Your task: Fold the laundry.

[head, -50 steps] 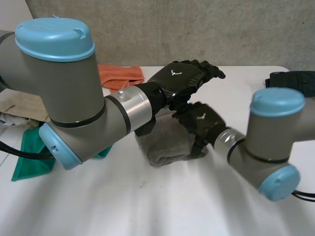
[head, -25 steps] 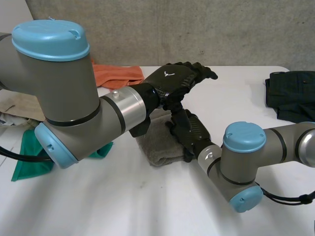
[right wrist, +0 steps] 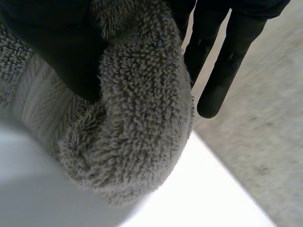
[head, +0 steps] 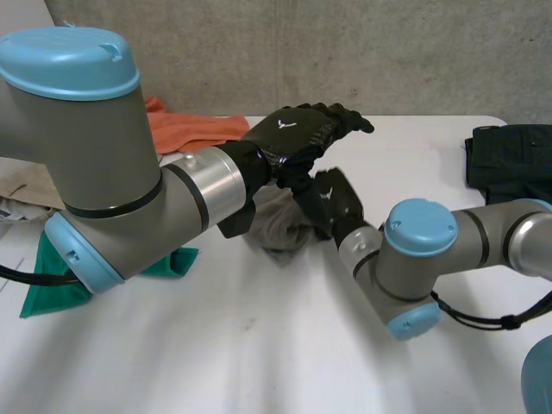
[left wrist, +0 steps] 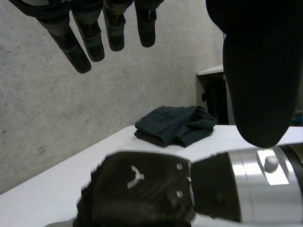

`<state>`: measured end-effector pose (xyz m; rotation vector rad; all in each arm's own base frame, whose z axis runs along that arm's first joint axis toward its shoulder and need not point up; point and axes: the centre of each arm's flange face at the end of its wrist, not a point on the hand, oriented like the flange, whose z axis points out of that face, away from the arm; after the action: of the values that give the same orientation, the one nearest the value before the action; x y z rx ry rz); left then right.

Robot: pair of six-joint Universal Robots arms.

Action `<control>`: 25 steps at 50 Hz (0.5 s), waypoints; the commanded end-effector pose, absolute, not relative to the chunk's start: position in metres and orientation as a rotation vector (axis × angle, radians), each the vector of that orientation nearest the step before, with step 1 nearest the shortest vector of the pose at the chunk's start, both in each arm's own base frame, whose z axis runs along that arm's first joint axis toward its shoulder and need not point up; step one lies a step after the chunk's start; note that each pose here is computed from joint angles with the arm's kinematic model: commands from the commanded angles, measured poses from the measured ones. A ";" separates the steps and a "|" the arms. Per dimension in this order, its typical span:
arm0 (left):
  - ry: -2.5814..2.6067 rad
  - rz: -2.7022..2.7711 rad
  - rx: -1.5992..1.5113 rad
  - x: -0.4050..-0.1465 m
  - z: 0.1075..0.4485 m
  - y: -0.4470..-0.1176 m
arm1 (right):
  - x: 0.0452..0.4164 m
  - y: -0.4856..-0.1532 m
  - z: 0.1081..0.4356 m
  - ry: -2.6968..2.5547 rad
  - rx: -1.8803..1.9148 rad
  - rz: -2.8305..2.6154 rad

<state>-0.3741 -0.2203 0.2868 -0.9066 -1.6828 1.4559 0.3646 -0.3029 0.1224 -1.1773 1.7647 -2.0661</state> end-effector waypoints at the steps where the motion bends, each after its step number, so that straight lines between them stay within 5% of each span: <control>1: -1.645 1.528 -0.882 -0.369 0.308 -0.226 | 0.359 -0.348 0.172 1.633 -0.938 -2.294; 8: -1.573 1.617 -0.833 -0.366 0.340 -0.228 | 0.325 -0.415 0.233 1.554 -0.702 -2.570; 15: -1.535 1.639 -0.787 -0.367 0.355 -0.230 | 0.251 -0.488 0.290 1.445 -0.438 -2.812; 19: -1.542 1.633 -0.786 -0.369 0.352 -0.232 | 0.197 -0.527 0.289 1.451 -0.351 -2.896; 25: -1.579 1.585 -0.802 -0.377 0.334 -0.232 | 0.127 -0.570 0.229 1.535 -0.398 -2.847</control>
<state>-0.3703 -0.2313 0.3500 -0.7877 -1.5446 1.6264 0.1884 -0.5334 0.2835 -0.3515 1.4517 -2.8950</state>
